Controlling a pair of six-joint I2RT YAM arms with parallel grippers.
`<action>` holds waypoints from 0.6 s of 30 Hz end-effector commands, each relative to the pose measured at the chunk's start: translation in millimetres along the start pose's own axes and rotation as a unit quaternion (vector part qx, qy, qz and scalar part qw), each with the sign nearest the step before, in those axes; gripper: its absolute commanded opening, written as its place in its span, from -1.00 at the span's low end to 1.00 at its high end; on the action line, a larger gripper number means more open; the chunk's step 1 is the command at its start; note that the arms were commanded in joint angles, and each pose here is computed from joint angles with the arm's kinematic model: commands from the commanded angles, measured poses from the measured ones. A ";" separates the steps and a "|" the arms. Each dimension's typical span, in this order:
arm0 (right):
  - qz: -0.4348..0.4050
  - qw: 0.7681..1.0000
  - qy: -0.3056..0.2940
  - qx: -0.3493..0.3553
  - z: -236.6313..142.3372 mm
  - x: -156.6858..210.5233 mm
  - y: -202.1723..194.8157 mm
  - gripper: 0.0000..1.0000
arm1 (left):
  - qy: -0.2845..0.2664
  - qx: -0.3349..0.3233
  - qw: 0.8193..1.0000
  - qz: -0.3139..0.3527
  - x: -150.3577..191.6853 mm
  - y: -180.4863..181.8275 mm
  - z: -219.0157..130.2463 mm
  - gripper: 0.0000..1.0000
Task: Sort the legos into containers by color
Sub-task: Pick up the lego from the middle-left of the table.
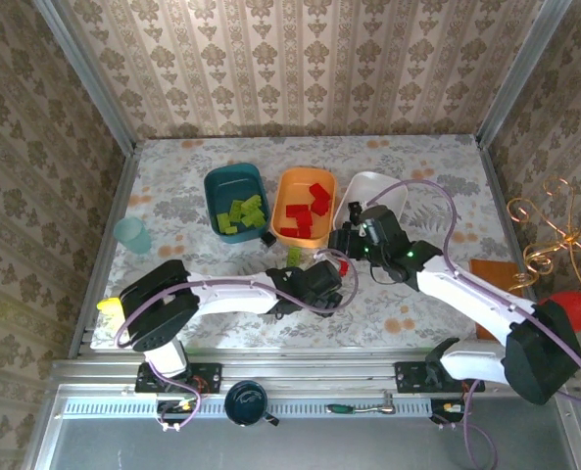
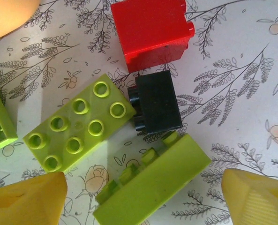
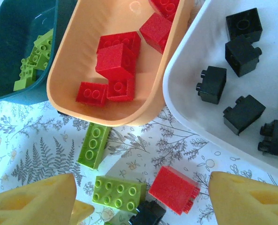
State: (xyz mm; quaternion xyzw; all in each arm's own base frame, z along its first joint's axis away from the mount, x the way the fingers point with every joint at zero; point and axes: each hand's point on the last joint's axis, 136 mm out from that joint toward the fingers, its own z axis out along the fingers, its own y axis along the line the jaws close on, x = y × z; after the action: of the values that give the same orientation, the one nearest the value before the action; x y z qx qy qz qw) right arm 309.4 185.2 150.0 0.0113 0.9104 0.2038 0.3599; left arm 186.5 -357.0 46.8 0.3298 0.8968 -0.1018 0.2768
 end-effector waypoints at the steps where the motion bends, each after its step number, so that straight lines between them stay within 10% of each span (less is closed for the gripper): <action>1: 0.015 1.000 -0.013 0.011 -6.2 0.8 -9.5 0.52 | -0.002 -0.023 0.999 0.043 -5.8 3.2 1.7 0.63; 18: 0.026 0.999 -0.022 0.024 -16.8 3.1 -26.4 0.54 | 0.063 -0.046 0.995 0.055 40.9 -1.9 11.7 -0.22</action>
State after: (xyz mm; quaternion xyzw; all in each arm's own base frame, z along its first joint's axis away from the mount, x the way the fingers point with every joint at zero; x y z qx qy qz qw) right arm 302.3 164.5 151.3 0.0362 0.9060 0.2019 0.3704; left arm 164.9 -353.6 21.7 0.3750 0.8912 -0.0584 0.2487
